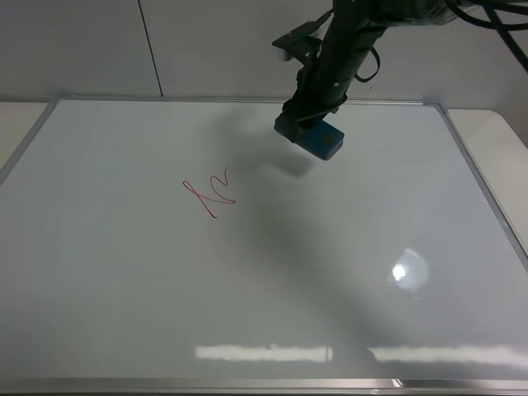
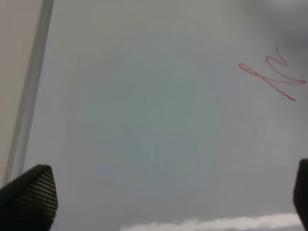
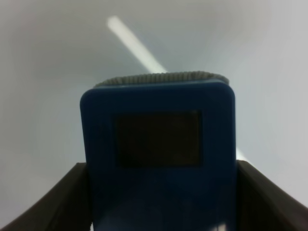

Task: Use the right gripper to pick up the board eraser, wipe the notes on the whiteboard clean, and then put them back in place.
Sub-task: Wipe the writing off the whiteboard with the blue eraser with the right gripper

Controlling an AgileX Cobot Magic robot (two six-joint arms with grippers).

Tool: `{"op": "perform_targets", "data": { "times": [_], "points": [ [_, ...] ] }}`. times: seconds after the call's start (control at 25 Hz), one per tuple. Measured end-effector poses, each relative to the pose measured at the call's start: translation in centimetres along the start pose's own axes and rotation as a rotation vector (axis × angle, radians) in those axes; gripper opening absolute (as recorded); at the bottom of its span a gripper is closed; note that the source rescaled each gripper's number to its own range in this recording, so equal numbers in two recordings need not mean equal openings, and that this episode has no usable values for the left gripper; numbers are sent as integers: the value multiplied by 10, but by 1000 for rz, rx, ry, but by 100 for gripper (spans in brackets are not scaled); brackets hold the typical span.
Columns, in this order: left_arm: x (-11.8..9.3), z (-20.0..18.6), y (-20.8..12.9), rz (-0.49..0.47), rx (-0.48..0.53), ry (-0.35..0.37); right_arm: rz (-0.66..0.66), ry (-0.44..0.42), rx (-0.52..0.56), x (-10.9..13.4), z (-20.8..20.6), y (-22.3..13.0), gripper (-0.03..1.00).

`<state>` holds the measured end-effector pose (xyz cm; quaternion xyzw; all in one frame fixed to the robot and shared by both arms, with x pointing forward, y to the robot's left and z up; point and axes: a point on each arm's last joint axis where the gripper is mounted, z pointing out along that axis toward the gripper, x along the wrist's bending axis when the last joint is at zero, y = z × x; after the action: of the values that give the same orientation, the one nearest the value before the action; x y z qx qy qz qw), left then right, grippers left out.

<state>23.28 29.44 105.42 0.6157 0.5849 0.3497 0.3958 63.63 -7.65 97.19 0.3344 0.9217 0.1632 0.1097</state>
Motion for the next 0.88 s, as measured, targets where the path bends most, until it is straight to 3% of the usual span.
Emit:
{"op": "perform_targets", "data": {
  "times": [0.48,0.68,0.88],
  "points": [
    [0,0,0,0,0,0,104,65,-125,97,7,36,3],
    [0,0,0,0,0,0,144,98,-69,122,37,31,3],
    [0,0,0,0,0,0,151,114,-79,141,48,34,3]
  ]
}}
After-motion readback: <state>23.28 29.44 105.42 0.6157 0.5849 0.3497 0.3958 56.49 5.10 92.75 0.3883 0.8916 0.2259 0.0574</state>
